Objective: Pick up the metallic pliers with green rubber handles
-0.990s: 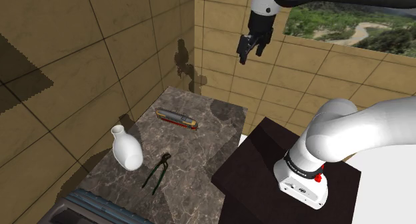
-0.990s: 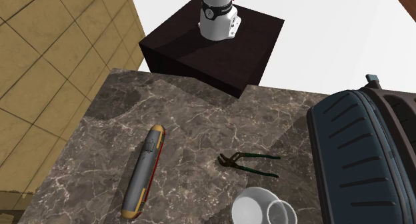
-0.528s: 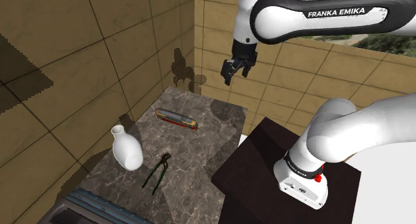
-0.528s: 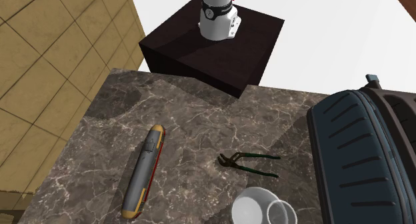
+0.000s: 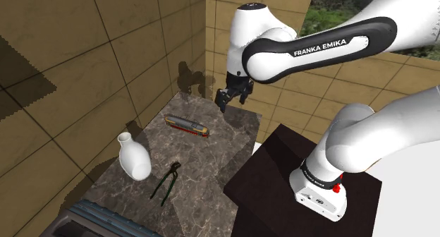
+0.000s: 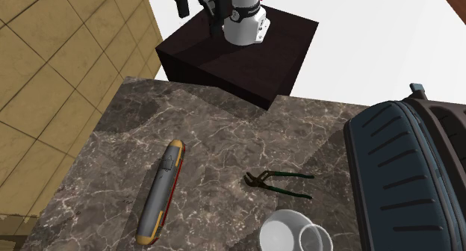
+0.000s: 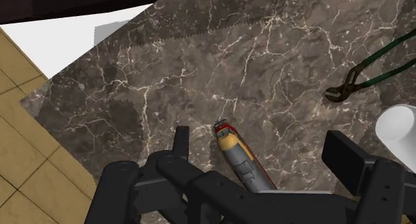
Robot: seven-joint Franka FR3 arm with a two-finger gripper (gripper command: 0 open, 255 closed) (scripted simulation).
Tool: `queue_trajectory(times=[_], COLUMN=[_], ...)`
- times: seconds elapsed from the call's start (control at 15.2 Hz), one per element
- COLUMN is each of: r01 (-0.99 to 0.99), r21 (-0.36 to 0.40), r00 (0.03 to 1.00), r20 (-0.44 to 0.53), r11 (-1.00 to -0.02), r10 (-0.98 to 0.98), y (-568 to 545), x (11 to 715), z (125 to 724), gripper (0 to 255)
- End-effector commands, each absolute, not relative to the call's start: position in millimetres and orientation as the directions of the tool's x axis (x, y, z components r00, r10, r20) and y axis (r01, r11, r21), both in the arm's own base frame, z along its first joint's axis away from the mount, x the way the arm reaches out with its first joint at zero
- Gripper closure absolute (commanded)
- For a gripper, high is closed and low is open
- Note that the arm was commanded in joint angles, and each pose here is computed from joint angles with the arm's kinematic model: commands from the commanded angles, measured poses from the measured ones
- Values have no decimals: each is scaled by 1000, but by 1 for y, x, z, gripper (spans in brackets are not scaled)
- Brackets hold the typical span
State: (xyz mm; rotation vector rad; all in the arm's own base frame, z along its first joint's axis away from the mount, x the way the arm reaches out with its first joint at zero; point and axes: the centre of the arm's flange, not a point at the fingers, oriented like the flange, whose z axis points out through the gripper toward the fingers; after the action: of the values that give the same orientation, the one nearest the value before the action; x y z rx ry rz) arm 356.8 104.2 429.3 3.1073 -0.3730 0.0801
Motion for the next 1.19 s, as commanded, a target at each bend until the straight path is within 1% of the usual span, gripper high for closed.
queue_trajectory(times=[0.0, 1.12], r01=[-252, -363], r21=[-4, -63], r00=[966, 930], r20=[53, 41], r11=[-968, -930], r10=[-251, -366], y=[121, 255], x=[361, 413], z=[409, 244], gripper=[0, 0])
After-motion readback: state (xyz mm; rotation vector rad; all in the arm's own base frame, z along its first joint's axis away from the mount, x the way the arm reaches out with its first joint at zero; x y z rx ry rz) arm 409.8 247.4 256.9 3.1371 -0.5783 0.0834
